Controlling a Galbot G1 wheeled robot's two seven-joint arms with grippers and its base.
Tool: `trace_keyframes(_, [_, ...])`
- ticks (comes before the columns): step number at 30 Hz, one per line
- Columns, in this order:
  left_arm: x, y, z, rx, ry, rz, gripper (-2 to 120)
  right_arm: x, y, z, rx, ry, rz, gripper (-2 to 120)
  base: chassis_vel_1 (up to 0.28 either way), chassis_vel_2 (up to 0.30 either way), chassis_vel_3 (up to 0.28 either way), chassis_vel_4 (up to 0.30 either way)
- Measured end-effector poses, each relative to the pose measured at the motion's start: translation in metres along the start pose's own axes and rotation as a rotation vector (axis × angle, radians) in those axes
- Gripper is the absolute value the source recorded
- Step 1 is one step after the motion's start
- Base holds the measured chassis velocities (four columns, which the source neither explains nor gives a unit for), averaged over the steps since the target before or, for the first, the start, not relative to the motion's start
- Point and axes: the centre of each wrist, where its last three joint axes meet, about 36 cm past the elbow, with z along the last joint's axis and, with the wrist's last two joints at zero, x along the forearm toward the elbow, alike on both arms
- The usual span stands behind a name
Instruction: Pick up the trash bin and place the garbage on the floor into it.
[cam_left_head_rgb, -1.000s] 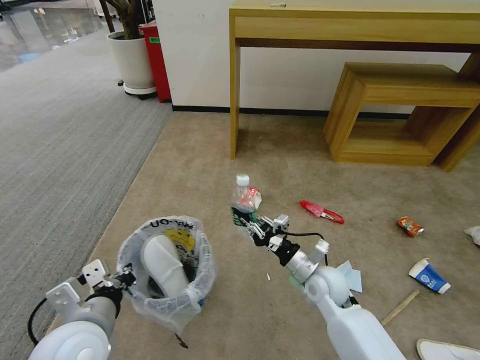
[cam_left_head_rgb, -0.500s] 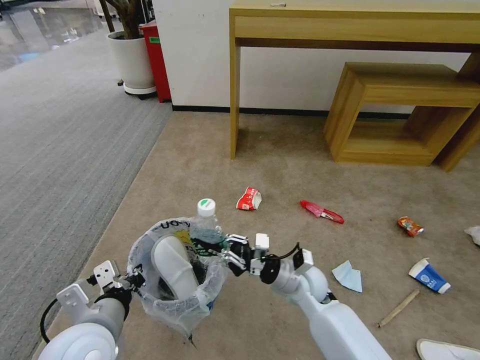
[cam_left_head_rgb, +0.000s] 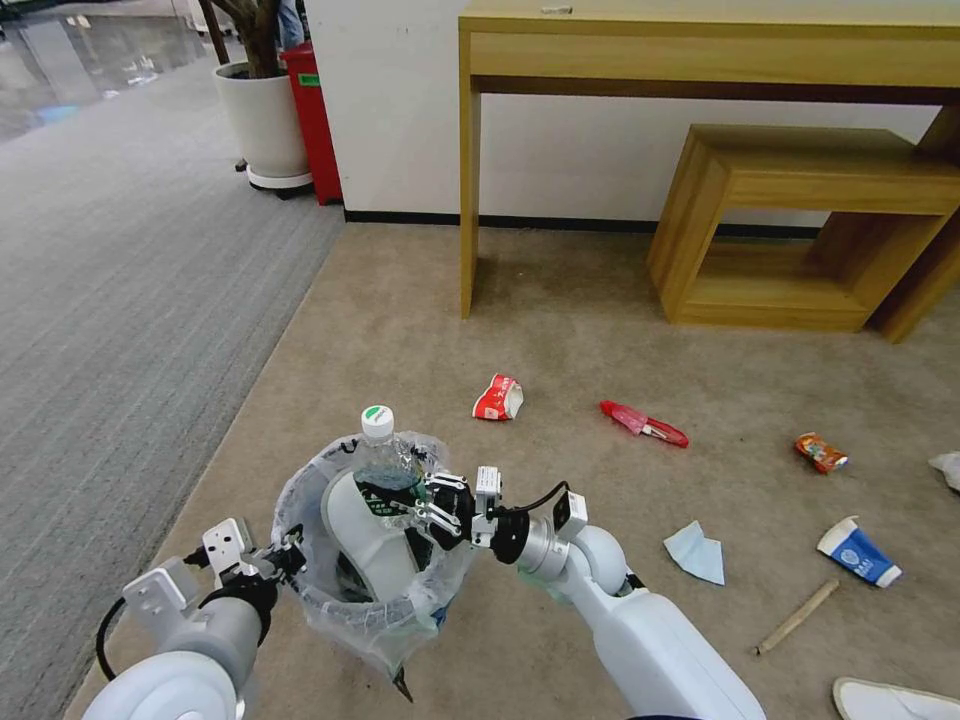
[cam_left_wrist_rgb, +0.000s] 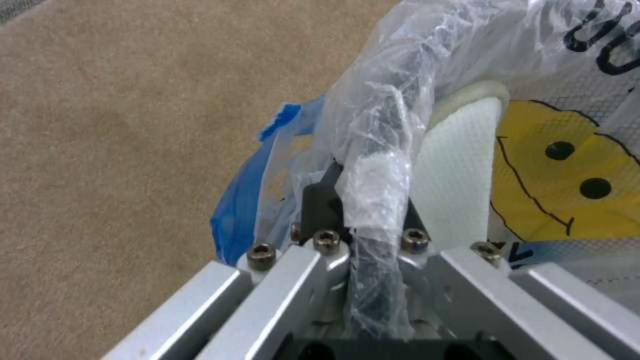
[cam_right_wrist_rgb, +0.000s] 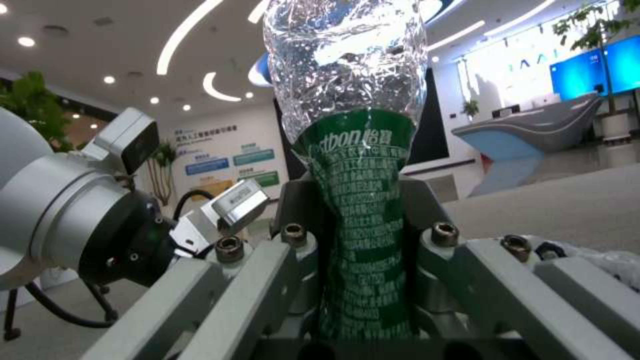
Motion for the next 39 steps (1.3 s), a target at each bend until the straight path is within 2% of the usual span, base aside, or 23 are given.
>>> trace_keyframes(8, [-0.001, -0.001, 0.001, 0.0, 0.003, 0.004, 1, 0.006, -0.002, -0.007, 0.027, 0.033, 0.009, 16, 0.0, 0.0, 0.0, 0.0])
trace_keyframes(19, [-0.001, -0.001, 0.001, -0.001, 0.004, 0.003, 1, 0.01, -0.001, -0.005, 0.024, 0.019, 0.03, 16, 0.0, 0.0, 0.0, 0.0])
trace_keyframes(23, [-0.001, -0.002, 0.002, 0.0, 0.006, 0.005, 1, 0.012, 0.001, -0.004, 0.015, -0.002, 0.05, 8, 0.0, 0.0, 0.0, 0.0])
trace_keyframes(26, [-0.001, -0.002, 0.003, 0.001, 0.008, 0.006, 1, 0.013, 0.0, -0.005, 0.021, -0.005, 0.053, 9, 0.0, 0.0, 0.0, 0.0])
trace_keyframes(28, [-0.001, -0.003, 0.003, 0.002, 0.009, 0.008, 1, 0.014, 0.0, -0.005, 0.023, -0.006, 0.058, 20, 0.0, 0.0, 0.0, 0.0])
trace_keyframes(30, [-0.001, -0.003, 0.003, 0.002, 0.009, 0.008, 1, 0.014, 0.0, -0.005, 0.024, -0.007, 0.058, 22, 0.0, 0.0, 0.0, 0.0])
trace_keyframes(32, [-0.001, -0.003, 0.003, 0.002, 0.009, 0.008, 1, 0.013, 0.0, -0.005, 0.026, -0.008, 0.057, 32, 0.0, 0.0, 0.0, 0.0])
trace_keyframes(34, [-0.001, -0.003, 0.003, 0.002, 0.008, 0.008, 1, 0.013, 0.0, -0.005, 0.027, -0.009, 0.057, 35, 0.0, 0.0, 0.0, 0.0])
trace_keyframes(35, [-0.001, -0.003, 0.003, 0.002, 0.008, 0.008, 1, 0.013, 0.0, -0.005, 0.027, -0.008, 0.056, 43, 0.0, 0.0, 0.0, 0.0])
trace_keyframes(36, [-0.001, -0.003, 0.003, 0.002, 0.008, 0.008, 1, 0.013, 0.0, -0.005, 0.027, -0.008, 0.056, 43, 0.0, 0.0, 0.0, 0.0])
trace_keyframes(39, [-0.001, -0.003, 0.003, 0.002, 0.007, 0.008, 1, 0.013, -0.001, -0.004, 0.029, -0.007, 0.054, 59, 0.0, 0.0, 0.0, 0.0])
